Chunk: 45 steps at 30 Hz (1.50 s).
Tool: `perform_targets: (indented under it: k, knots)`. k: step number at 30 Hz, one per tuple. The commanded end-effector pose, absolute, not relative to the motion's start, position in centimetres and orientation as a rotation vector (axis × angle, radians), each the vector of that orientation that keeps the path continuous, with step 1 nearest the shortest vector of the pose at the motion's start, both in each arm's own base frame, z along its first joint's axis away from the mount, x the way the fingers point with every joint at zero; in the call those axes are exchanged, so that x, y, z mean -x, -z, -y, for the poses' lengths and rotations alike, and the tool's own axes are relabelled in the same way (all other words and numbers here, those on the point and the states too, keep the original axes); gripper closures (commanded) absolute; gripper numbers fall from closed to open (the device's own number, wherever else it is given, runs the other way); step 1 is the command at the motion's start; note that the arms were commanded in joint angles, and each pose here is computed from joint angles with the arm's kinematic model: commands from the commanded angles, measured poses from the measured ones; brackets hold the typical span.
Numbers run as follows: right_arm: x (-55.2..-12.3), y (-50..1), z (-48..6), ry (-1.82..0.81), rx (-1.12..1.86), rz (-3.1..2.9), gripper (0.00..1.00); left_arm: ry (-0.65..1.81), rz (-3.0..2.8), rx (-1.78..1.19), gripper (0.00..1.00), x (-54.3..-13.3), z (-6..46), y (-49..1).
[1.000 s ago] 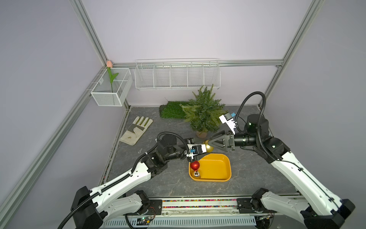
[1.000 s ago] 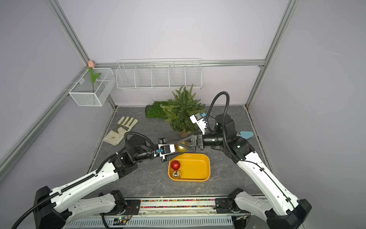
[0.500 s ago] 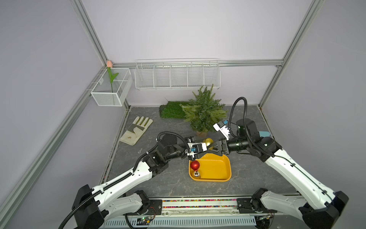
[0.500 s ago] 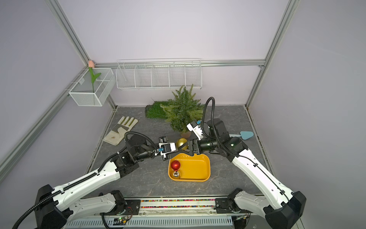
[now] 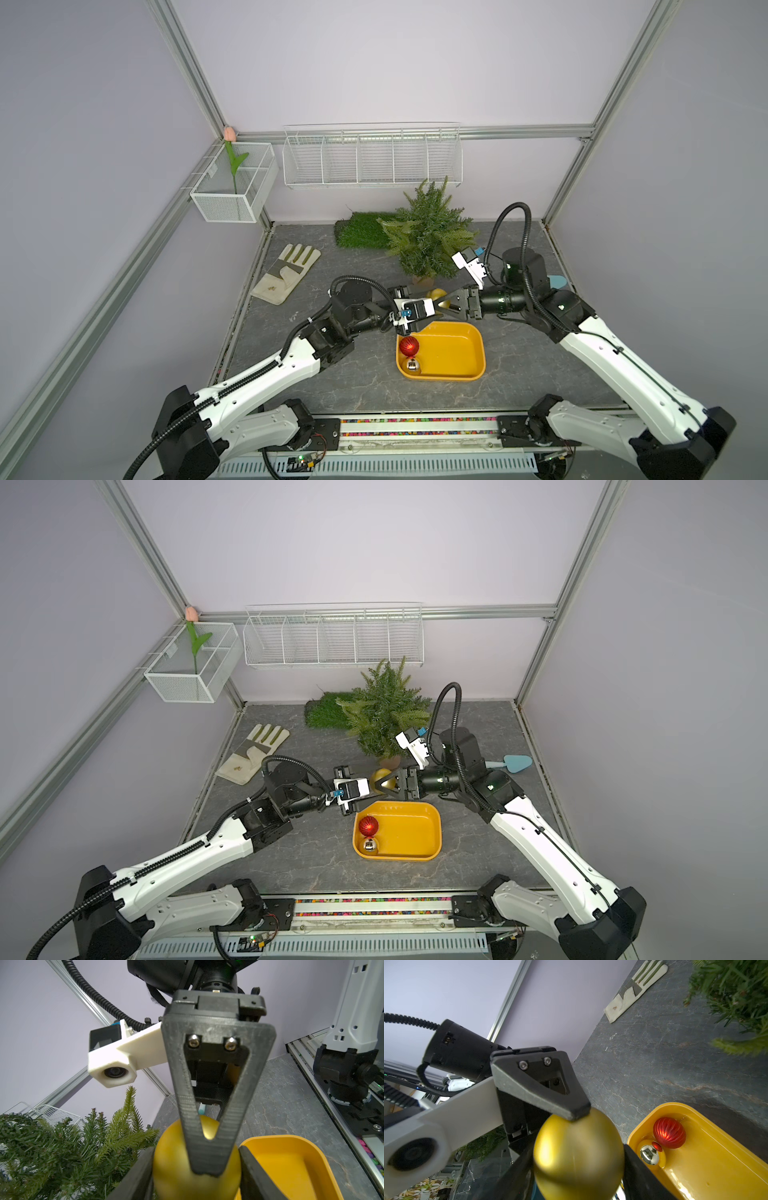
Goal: Decorate the small christmas tree with ornaments
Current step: Hang an ornament on the christmas tree.
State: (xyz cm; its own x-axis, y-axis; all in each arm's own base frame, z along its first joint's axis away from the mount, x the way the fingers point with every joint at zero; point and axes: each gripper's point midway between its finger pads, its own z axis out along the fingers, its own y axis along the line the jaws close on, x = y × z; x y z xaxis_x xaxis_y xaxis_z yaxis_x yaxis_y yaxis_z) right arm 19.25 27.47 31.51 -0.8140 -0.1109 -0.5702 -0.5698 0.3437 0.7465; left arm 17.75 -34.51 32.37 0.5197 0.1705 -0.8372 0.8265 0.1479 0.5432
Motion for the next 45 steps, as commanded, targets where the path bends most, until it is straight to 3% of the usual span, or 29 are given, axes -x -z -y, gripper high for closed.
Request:
perform_targets:
  k: [1,10,17,22,29,36,41,45]
  knots:
    - [-19.2,-31.8,-27.6,-1.507,0.587,-2.166,0.37,0.581,-0.925,-1.36,0.49,-17.9,34.6,-33.1]
    - [-20.1,-33.0,-25.7,-1.412,0.568,-2.114,0.48,0.566,-0.951,-1.281,0.15,-18.5,34.0,-34.6]
    - [-21.0,-35.8,-24.2,-1.459,0.623,-1.991,0.49,0.522,-1.044,-1.178,0.11,-20.1,32.9,-35.6]
    - [-21.5,-38.1,-22.8,-1.459,0.634,-1.907,0.49,0.505,-1.18,-1.185,0.19,-21.9,33.6,-35.7]
    - [-20.4,-40.6,-21.3,-1.427,0.722,-1.754,0.47,0.579,-1.193,-1.176,0.21,-21.9,34.7,-37.0]
    - [-19.0,-41.5,-21.1,-1.454,0.809,-1.681,0.5,0.622,-1.151,-1.241,0.4,-21.2,35.7,-37.7]
    - [-18.5,-41.2,-21.1,-1.458,0.829,-1.685,0.51,0.664,-1.114,-1.249,0.46,-20.5,36.0,-38.5]
    - [-18.6,-40.9,-21.0,-1.453,0.822,-1.698,0.52,0.701,-1.081,-1.284,0.6,-19.6,36.2,-38.7]
